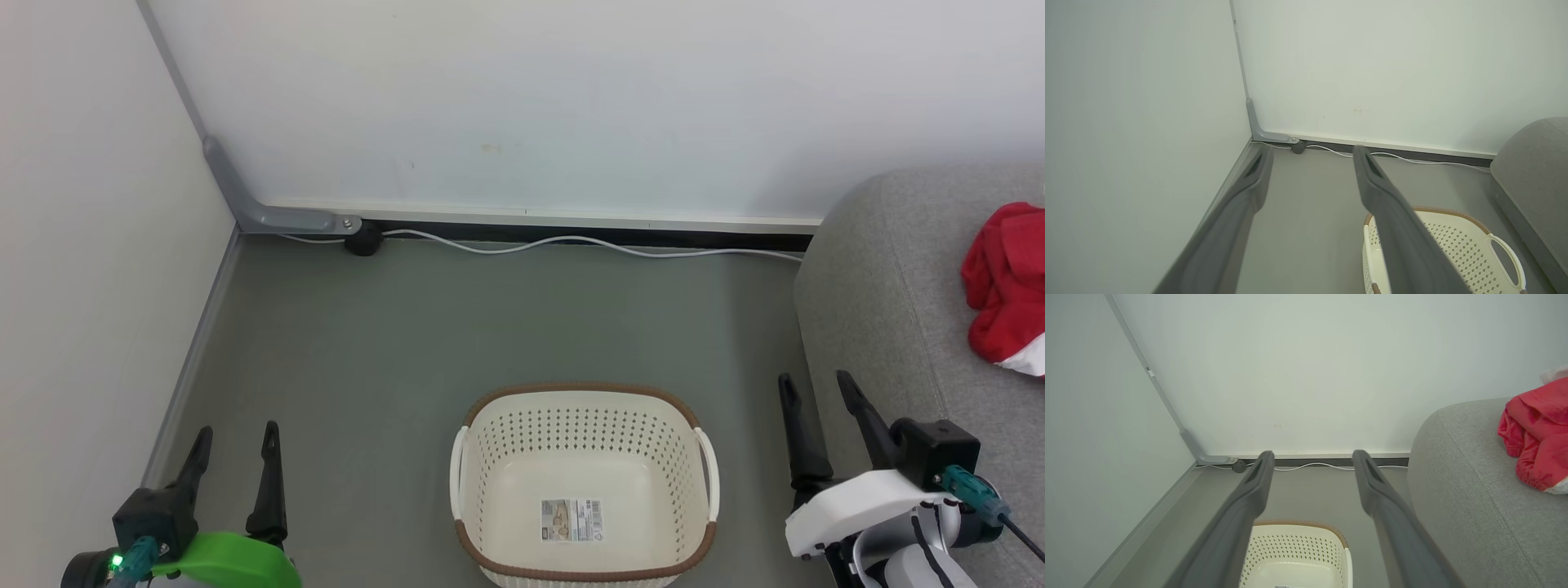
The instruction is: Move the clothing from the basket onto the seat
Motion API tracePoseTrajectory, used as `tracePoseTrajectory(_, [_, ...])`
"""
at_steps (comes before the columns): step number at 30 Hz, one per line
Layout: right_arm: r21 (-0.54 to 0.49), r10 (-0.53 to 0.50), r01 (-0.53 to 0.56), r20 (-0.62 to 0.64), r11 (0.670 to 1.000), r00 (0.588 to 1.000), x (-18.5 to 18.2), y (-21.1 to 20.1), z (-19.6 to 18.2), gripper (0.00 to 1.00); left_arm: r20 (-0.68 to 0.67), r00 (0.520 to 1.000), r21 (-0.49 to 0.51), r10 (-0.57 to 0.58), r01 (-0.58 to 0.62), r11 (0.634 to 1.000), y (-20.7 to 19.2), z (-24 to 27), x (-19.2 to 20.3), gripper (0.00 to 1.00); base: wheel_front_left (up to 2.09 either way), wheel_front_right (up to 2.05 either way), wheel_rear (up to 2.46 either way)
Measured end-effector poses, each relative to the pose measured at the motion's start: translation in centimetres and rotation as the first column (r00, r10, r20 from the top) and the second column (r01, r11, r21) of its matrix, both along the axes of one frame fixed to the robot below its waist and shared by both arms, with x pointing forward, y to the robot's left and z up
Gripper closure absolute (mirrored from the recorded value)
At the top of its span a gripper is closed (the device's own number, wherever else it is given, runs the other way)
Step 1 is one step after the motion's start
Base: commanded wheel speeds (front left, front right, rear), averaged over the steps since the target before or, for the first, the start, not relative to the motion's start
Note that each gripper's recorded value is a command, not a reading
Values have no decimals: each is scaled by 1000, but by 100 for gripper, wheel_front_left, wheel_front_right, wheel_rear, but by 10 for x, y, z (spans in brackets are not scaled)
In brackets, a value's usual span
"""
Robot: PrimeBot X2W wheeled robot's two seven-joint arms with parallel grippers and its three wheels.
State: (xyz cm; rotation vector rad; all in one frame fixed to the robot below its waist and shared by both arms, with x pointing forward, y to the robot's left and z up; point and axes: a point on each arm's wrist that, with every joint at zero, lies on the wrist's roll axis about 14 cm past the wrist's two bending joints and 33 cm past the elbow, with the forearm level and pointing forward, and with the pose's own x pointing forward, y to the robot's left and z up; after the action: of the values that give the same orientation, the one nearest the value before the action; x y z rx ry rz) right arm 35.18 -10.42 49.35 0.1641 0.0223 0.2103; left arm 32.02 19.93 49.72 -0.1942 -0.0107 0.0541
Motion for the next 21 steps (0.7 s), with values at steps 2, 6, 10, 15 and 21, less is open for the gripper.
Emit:
tracePoseTrajectory(2, [-1,-2,2,-2,1000,1000,0,0,0,0,-3,1000,0,1,-1,1000,0,-1,-1,0,0,0,0])
tracePoseTrajectory(6, [-3,-1,1,-23,1000,1000,-3,0,-6,100,-14,1000,21,-4,4,1000,-2,-5,-3,100,0,0,0])
tracePoseTrajectory(10, [-5,-3,2,-94,1000,996,-15,2,-28,100,-72,997,-4,-12,12,1000,-12,-24,-9,100,0,0,0])
tracePoseTrajectory(15, [23,-9,12,-126,1000,992,-20,2,-36,100,-99,995,-33,-10,7,999,-14,-31,-11,100,0,0,0])
tracePoseTrajectory(21, [93,-30,45,-157,995,987,-20,-4,-37,100,-116,993,-117,1,-15,993,-12,-34,-9,100,0,0,0])
